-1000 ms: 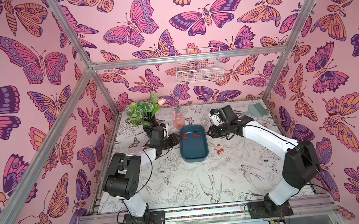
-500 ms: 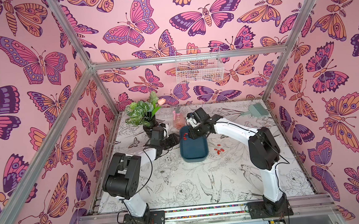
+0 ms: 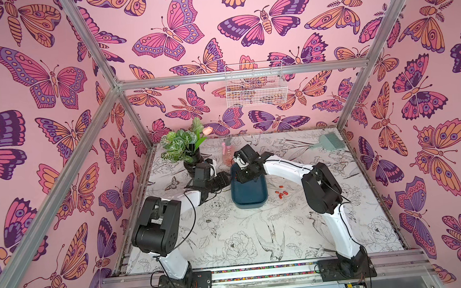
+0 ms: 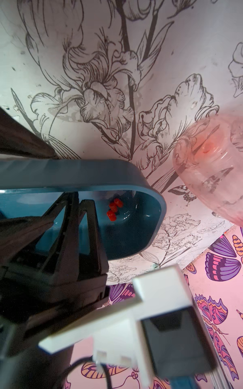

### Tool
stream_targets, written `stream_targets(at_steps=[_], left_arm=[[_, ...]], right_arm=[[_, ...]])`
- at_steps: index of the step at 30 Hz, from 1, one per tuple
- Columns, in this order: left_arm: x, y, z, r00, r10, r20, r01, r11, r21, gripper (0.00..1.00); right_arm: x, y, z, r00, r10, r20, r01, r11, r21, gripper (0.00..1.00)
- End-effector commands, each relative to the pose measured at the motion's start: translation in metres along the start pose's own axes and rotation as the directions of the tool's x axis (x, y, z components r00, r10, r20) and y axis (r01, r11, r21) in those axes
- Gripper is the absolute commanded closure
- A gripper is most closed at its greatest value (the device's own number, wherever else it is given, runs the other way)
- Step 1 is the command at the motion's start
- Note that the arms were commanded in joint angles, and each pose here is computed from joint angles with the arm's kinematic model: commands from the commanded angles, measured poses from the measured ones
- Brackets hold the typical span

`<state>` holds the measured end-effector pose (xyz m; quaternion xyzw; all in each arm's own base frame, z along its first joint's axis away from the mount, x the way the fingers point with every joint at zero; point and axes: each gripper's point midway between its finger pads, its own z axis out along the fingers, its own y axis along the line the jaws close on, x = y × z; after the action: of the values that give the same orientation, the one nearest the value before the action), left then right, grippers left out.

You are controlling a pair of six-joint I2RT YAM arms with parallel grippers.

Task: Take the screw protection sleeves out of the storage box
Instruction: Pick up the screw protection sleeve from the storage box.

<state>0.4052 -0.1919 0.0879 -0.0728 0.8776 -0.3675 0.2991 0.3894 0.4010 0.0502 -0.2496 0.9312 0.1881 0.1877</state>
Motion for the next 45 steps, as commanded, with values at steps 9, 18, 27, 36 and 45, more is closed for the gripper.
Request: stream_targets(at_steps=[9, 18, 27, 36, 45], left_arm=[[0.002, 0.003, 0.003, 1.0, -0.005, -0.012, 0.005, 1.0, 0.008, 0.51], [0.003, 0.004, 0.003, 1.0, -0.006, -0.015, 0.006, 1.0, 0.009, 0.5], [0.003, 0.003, 0.003, 1.0, -0.006, -0.015, 0.006, 1.0, 0.01, 0.51], [0.002, 0.003, 0.003, 1.0, -0.005, -0.015, 0.005, 1.0, 0.012, 0.51], [0.003, 0.003, 0.003, 1.0, -0.006, -0.015, 0.006, 1.0, 0.011, 0.51]], right_arm=[[-0.008, -0.005, 0.022, 1.0, 0.018, 0.014, -0.019, 0.999, 0.034, 0.66], [-0.008, -0.006, 0.031, 1.0, 0.022, 0.011, -0.023, 0.999, 0.038, 0.65], [-0.008, -0.009, 0.039, 1.0, 0.028, 0.009, -0.029, 0.999, 0.04, 0.66], [-0.006, -0.008, 0.041, 0.999, 0.038, 0.001, -0.038, 0.999, 0.033, 0.79], [-0.009, -0.003, 0.017, 0.999, 0.039, 0.038, -0.04, 0.999, 0.019, 0.86]])
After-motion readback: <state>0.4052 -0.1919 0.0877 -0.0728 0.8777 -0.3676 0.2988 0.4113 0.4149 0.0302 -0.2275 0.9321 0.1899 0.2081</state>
